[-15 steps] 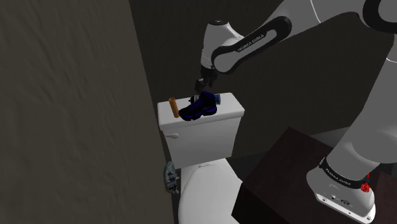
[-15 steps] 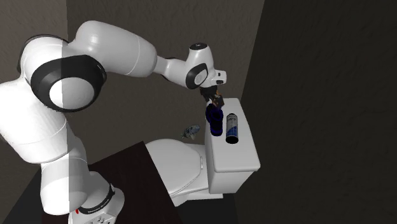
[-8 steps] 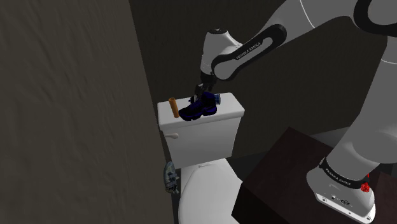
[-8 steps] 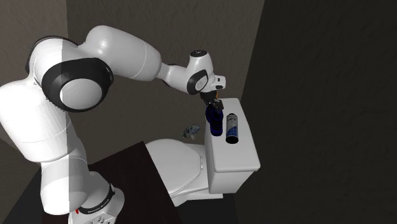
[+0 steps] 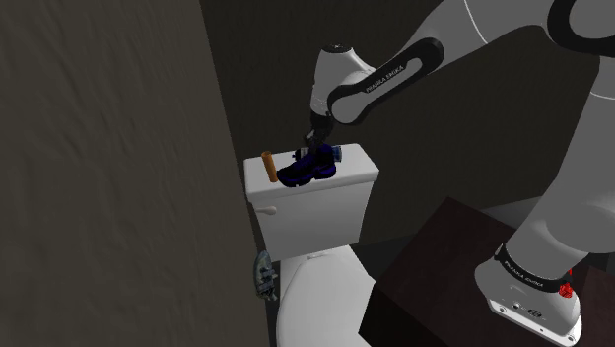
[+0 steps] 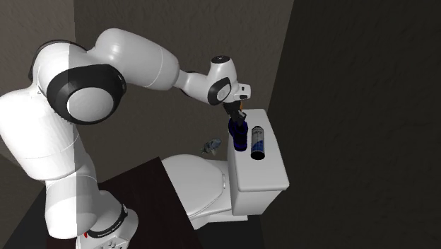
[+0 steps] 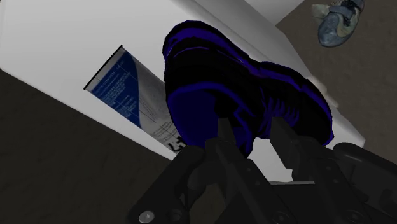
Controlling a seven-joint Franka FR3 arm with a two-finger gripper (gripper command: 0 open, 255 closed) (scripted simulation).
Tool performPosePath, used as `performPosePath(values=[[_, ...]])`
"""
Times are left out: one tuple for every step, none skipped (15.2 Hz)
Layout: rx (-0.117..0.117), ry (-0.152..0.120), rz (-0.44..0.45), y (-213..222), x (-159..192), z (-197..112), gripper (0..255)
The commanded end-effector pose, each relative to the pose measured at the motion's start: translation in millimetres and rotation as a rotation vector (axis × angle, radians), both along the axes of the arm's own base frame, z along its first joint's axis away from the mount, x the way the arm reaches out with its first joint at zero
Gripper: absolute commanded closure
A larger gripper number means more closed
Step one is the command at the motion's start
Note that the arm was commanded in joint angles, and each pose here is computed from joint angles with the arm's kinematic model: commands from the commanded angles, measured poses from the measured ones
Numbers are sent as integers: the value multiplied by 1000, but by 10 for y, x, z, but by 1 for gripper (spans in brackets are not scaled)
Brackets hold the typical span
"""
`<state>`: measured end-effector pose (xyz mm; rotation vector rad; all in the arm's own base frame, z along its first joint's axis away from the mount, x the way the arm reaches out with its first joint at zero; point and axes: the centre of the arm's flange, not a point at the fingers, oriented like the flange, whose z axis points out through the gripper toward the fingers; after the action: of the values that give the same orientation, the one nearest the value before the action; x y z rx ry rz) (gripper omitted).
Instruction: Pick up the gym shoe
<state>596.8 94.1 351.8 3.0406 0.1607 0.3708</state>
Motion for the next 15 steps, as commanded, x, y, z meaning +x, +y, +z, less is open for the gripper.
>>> performPosePath(values=[[0, 0, 0, -3, 1, -5, 255], [0, 0, 0, -3, -3, -8, 255], [0, 0, 0, -3, -4, 45, 255], [0, 0, 0, -3, -3, 98, 255], [0, 0, 0, -3, -3, 151, 255], [0, 0, 0, -3, -3, 204, 255], [0, 0, 0, -3, -3, 256, 255], [0, 0, 0, -3, -3, 309, 255], [0, 0, 0, -3, -3, 362, 255], [0, 0, 0, -3, -3, 415, 255], [0, 0, 0, -3, -3, 468, 255], [0, 0, 0, -3, -3, 520, 255], [0, 0, 0, -3, -3, 573, 255], [0, 0, 0, -3, -3, 626, 255], [0, 0, 0, -3, -3, 679, 255]])
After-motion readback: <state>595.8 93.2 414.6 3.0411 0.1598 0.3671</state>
